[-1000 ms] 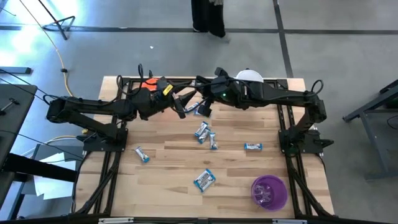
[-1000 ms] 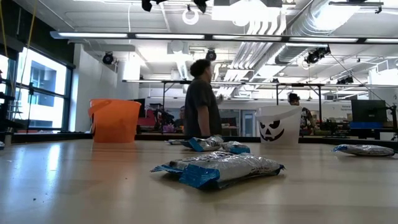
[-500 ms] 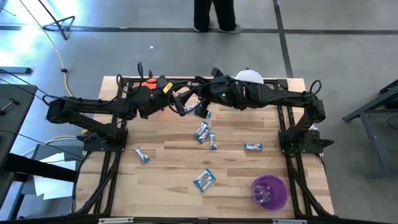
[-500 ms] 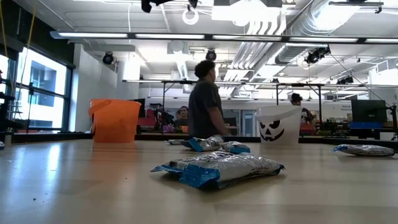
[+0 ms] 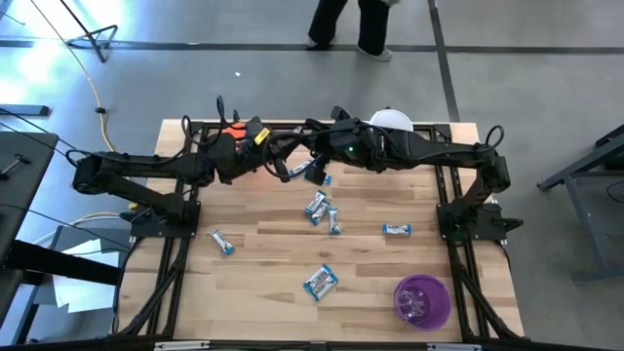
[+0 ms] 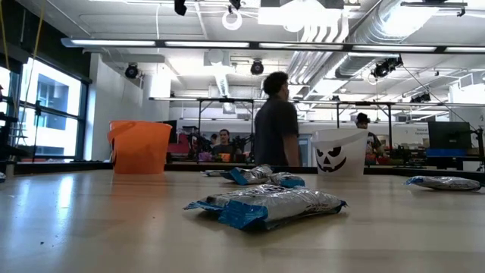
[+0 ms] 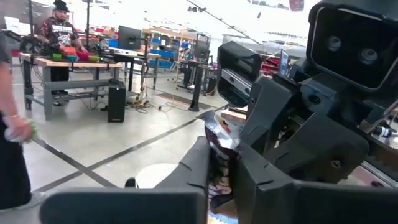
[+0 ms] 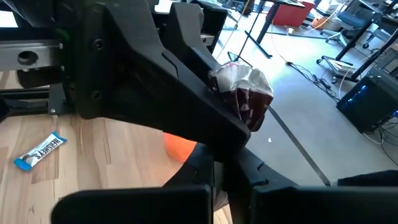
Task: Sort candy
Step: Put the brown chocolate into the orange bucket
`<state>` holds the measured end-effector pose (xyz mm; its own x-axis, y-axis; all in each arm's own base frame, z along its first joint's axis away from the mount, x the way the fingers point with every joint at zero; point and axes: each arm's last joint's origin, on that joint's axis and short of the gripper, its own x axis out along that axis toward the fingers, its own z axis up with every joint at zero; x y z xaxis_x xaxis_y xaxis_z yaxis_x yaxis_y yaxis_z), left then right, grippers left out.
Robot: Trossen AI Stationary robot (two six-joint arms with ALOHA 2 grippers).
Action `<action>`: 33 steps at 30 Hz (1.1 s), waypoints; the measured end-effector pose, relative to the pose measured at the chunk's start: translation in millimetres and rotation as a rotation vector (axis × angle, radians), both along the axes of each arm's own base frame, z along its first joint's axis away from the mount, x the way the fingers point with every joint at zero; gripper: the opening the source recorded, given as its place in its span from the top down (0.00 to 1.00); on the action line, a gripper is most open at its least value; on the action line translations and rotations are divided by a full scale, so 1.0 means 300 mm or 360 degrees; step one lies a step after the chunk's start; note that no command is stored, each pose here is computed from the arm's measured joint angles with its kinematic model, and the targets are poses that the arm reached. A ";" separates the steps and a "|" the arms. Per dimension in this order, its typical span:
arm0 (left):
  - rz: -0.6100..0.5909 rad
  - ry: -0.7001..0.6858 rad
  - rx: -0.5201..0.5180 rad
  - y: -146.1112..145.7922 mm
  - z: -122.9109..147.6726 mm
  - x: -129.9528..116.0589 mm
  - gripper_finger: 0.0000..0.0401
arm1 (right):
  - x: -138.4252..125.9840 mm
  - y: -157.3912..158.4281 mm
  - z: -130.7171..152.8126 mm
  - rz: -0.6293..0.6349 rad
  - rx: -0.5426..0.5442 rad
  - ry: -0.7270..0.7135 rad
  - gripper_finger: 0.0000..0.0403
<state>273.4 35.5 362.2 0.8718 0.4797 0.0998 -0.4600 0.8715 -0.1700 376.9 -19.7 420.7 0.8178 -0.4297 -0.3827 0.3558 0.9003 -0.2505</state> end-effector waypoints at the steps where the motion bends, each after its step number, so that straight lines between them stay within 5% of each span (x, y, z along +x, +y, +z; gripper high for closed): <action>1: 0.0001 0.0001 0.0000 0.000 0.000 0.000 0.97 | 0.000 0.000 0.000 0.0000 0.0000 0.0001 0.99; 9: 0.0006 0.0026 0.0020 0.001 -0.002 -0.001 0.99 | -0.001 0.001 -0.002 0.0012 0.0002 0.0012 0.88; 23: 0.0085 0.0083 0.0064 0.010 -0.008 -0.002 0.99 | 0.000 0.003 -0.002 0.0022 0.0016 0.0005 0.47; 33: 0.0300 0.0241 0.0065 0.102 -0.038 -0.019 0.99 | -0.043 -0.005 0.012 -0.0114 -0.0003 0.0058 0.42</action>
